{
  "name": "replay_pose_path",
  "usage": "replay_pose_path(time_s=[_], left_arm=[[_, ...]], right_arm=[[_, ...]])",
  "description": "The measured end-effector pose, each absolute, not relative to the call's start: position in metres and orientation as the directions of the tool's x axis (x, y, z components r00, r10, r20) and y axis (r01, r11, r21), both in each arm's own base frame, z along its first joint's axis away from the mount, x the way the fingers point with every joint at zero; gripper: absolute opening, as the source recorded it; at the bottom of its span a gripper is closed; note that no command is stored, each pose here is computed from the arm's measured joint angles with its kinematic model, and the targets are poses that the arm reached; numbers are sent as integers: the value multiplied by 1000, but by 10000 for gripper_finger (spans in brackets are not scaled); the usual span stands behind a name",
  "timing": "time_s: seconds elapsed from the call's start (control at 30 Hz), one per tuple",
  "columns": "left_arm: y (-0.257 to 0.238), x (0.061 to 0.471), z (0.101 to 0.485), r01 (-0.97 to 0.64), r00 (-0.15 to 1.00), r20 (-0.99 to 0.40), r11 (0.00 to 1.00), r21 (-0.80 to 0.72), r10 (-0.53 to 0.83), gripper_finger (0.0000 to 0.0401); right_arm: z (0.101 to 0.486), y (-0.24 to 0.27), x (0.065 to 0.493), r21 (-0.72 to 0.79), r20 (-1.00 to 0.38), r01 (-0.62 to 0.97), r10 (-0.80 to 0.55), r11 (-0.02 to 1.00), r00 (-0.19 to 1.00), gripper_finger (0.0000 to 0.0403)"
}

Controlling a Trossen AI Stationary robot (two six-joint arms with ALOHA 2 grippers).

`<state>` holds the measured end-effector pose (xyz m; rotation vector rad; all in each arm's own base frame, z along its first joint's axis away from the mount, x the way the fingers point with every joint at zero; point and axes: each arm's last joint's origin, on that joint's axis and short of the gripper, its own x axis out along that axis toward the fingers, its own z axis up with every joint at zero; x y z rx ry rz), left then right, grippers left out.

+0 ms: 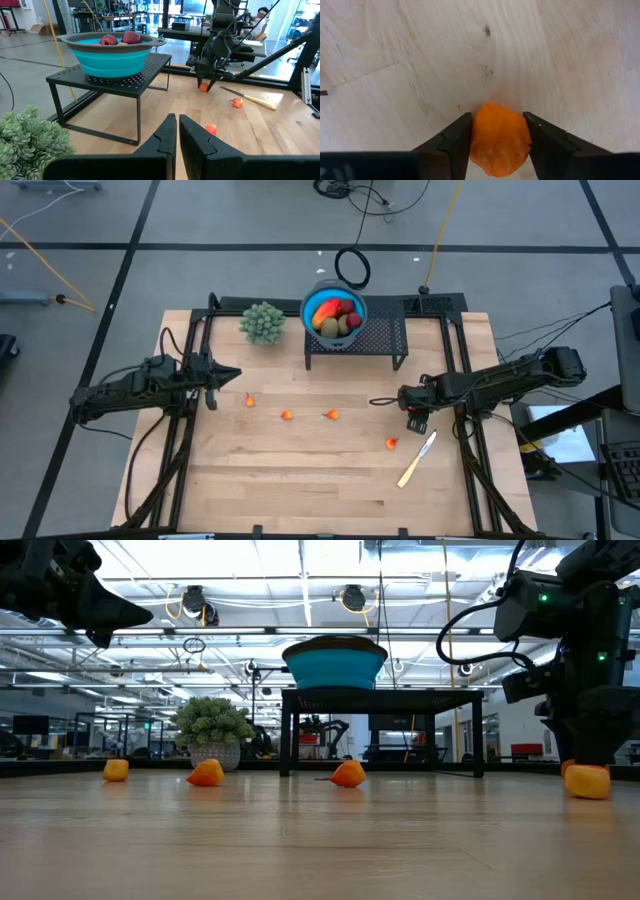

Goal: Pick & Place Fruit
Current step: Put the orange into the blue strainer bowl on the shelf

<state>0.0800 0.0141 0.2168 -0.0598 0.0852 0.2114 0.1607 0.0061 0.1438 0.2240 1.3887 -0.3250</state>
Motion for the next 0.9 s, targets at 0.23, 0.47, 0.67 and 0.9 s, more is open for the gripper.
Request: replay_pose_path(time_s=[0.23,0.47,0.67,0.9], left_arm=[[14,80,217,-212,974,-91,976,-50,207,21],[14,80,217,-212,974,-91,976,-50,207,21],[14,80,217,-212,974,-91,976,-50,207,21],[14,80,217,-213,974,-91,976,-51,208,21]], right_arm=[[144,6,161,-34,-985,354,-92,934,147,156],[155,8,168,49,-980,371,-27,927,196,156],[186,10,178,184,-930,336,52,924,365,155],[229,15,184,388,-682,106,208,916,701,155]])
